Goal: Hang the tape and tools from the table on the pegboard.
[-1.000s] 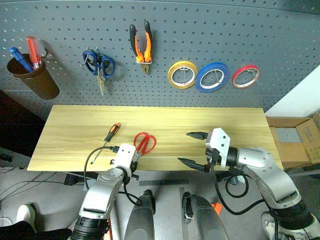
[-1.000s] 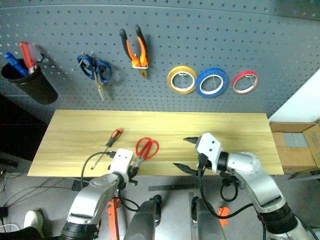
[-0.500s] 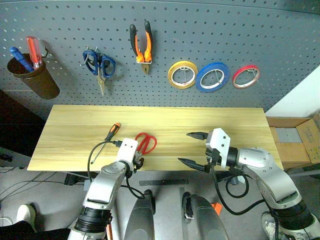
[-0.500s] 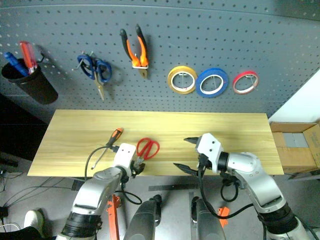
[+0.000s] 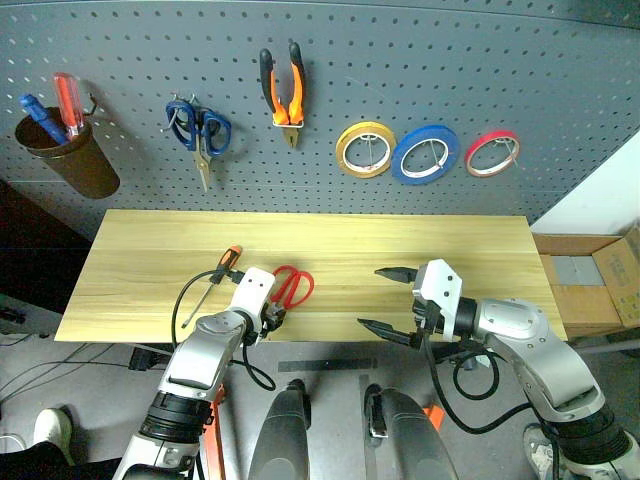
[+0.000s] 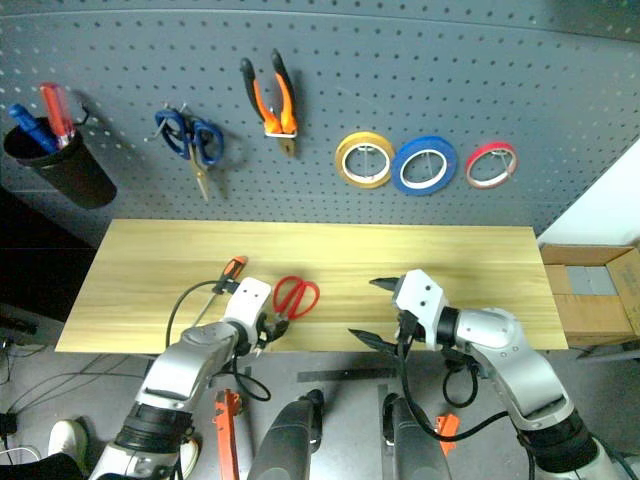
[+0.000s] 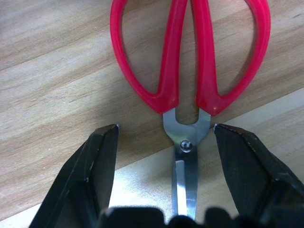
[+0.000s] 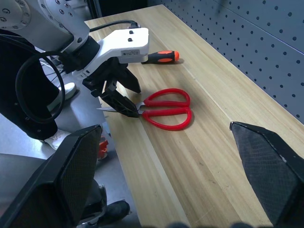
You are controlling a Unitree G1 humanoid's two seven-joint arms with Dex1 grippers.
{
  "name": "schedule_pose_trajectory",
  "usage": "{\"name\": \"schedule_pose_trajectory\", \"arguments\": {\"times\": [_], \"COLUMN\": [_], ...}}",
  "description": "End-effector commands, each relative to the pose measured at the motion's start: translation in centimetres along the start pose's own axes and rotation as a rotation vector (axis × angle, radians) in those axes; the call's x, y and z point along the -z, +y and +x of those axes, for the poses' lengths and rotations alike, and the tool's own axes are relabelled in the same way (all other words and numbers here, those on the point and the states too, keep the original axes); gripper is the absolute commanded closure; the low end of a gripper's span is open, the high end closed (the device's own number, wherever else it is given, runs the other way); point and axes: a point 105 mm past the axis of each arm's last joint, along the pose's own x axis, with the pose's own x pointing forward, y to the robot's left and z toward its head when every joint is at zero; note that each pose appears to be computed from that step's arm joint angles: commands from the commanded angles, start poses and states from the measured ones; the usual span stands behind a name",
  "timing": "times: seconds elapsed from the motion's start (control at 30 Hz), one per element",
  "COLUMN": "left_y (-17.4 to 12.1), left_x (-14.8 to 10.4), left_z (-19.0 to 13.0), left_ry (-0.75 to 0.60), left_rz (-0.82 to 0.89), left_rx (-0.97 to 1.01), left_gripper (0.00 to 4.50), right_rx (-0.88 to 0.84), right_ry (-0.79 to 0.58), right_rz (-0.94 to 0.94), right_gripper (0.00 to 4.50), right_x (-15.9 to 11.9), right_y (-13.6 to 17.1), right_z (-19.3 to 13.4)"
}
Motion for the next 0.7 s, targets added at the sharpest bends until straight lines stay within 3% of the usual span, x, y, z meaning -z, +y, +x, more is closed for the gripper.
{"name": "schedule_pose_trajectory", "arguments": {"times": [0.03, 0.27, 0.53, 0.7], "left_y": [-0.7, -0.7, -0.3, -0.2], "left_x": [1.0, 1.2, 1.1, 0.2], "left_z": [-0.1, -0.2, -0.1, -0.6], "left_ry": [0.026, 0.029, 0.022, -0.05], "left_rz": [-0.018, -0.027, -0.033, -0.066], "left_rx": [0.023, 0.02, -0.009, -0.032], "left_gripper": [1.73, 4.21, 4.28, 4.28], "right_rx": [0.006, 0.005, 0.005, 0.006], "right_ry": [-0.039, -0.042, -0.04, -0.046], "right_rz": [-0.044, -0.05, -0.055, -0.063], "right_gripper": [0.0, 0.0, 0.0, 0.0], "right_x": [-1.3, -1.4, -1.3, -1.4], "right_y": [0.0, -0.1, -0.3, -0.3], "right_z": [-0.4, -0.3, -0.3, -0.3]}}
